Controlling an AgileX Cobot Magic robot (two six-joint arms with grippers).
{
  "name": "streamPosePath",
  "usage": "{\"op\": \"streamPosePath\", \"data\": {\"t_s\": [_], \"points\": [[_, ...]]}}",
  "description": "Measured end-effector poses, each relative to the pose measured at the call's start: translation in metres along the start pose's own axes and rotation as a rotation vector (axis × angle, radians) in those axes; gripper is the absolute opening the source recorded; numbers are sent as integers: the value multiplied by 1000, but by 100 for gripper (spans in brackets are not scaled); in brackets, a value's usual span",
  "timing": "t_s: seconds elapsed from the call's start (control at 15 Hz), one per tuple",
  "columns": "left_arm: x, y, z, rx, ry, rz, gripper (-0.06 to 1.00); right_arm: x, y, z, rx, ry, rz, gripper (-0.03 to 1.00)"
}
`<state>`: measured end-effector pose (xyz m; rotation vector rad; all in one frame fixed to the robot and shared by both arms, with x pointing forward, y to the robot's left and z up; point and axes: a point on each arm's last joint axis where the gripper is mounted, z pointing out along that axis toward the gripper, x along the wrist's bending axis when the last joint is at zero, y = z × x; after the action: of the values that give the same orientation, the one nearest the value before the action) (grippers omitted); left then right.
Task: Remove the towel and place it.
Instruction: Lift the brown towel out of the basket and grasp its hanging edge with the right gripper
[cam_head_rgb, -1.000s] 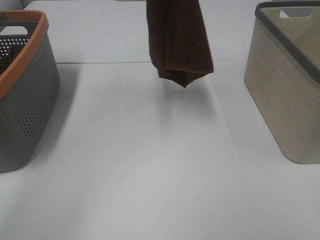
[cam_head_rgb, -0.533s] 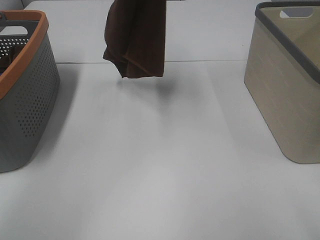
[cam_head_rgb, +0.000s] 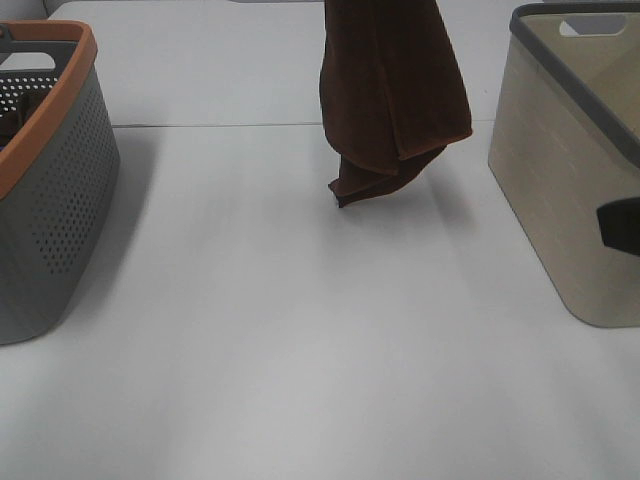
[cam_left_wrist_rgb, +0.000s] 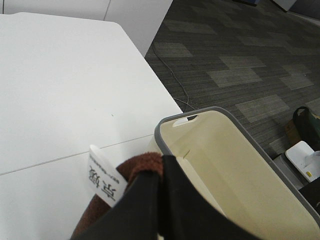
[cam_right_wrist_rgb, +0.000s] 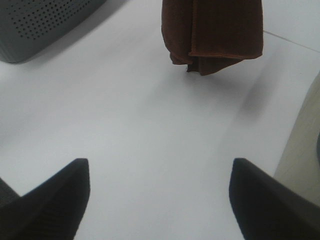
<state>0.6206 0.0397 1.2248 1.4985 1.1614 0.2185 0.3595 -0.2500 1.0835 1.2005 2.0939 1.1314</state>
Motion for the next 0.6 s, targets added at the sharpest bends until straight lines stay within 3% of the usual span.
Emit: {"op": "streamPosePath", "data": {"t_s": [0.27,0.6], "points": [[0,-1,0,12,3,0,0,-10,32,27,13,8,-42,73],[4,-8,6,65,24,-15,0,19,55,71,14,48,-348,73]]}}
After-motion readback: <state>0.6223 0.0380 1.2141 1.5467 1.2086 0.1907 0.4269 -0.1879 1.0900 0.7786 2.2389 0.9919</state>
